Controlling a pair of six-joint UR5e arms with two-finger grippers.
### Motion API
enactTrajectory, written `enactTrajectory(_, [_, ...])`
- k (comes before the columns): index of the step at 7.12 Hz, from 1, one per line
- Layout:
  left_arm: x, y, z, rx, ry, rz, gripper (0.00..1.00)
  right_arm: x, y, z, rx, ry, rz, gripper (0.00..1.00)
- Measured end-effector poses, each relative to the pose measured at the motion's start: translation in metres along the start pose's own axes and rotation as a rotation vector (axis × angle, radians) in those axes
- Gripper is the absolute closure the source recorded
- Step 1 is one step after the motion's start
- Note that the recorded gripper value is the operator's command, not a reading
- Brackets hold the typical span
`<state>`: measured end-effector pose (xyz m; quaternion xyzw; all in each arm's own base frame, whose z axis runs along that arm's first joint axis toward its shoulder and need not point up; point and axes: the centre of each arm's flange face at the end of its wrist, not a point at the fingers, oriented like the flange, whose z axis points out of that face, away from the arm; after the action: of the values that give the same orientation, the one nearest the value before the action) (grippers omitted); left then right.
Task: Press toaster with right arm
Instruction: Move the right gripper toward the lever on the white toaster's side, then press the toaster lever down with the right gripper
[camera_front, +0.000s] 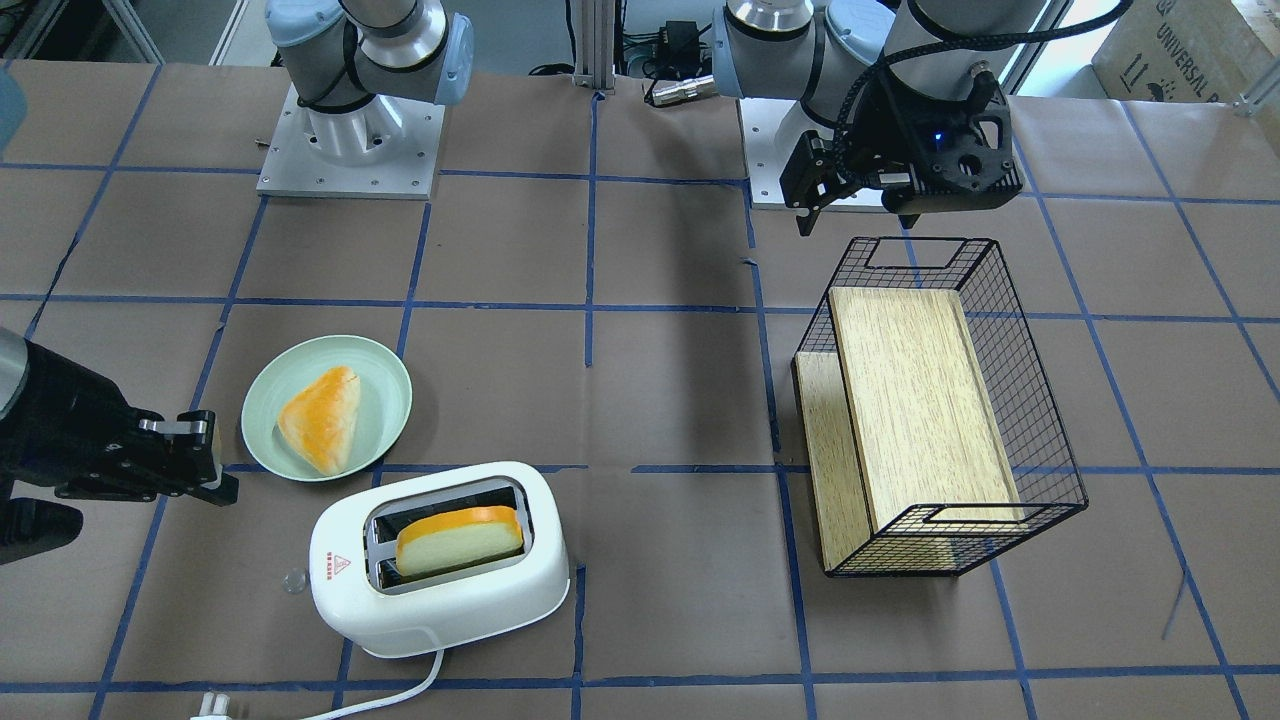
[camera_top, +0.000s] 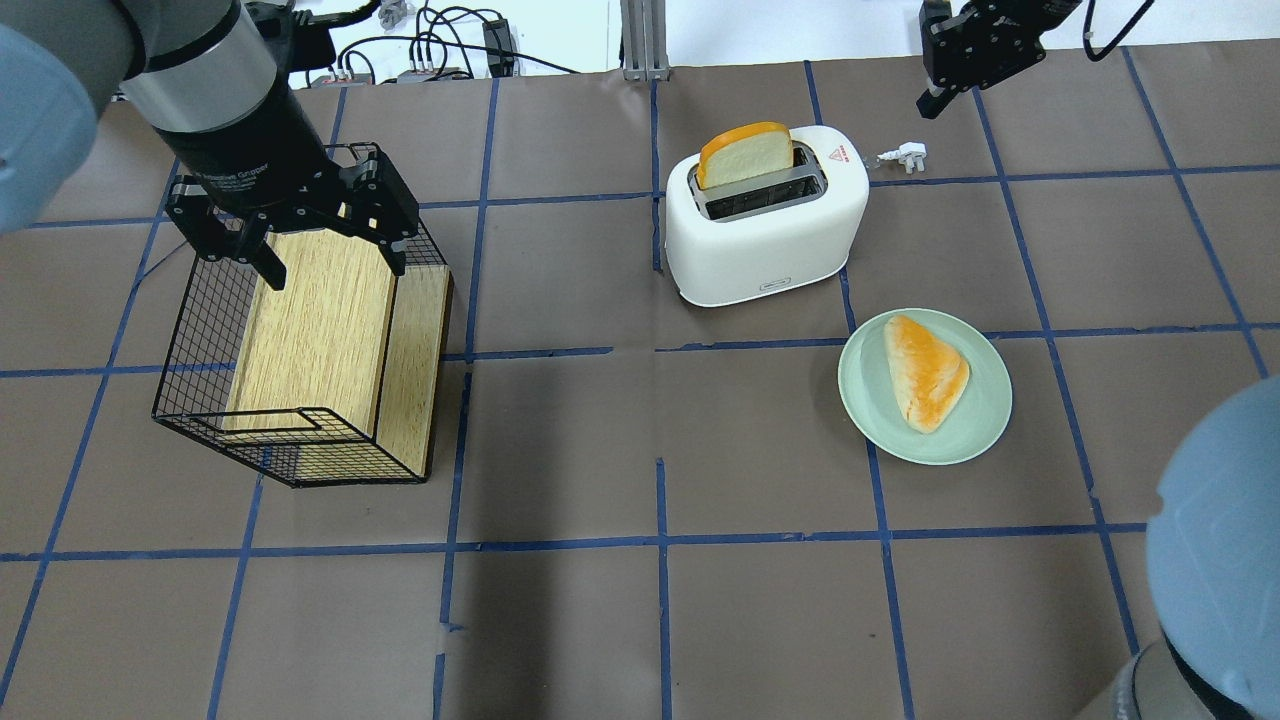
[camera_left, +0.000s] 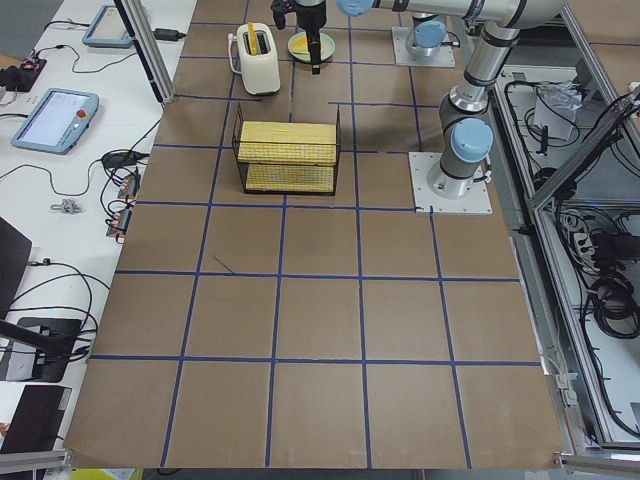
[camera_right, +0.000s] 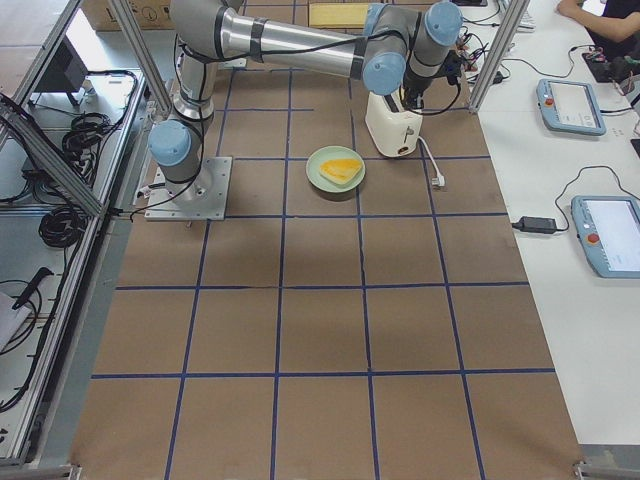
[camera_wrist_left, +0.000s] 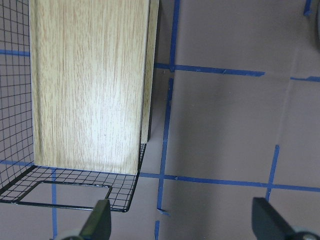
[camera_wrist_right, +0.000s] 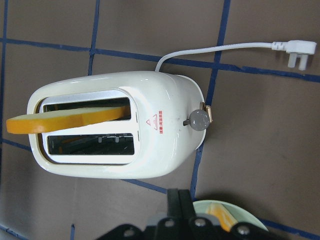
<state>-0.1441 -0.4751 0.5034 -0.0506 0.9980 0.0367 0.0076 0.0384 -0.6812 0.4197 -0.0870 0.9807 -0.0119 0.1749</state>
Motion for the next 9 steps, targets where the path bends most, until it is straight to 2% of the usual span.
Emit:
enactTrajectory(3, [0.0, 0.0, 0.0, 0.0, 0.0, 0.0, 0.0, 0.024, -0.019, 0.035, -0.01, -0.036, -0.012, 0.98])
enactTrajectory(9, [0.0, 0.0, 0.0, 0.0, 0.0, 0.0, 0.0, 0.044, -0.04, 0.085, -0.022, -0.045, -0.009, 0.98])
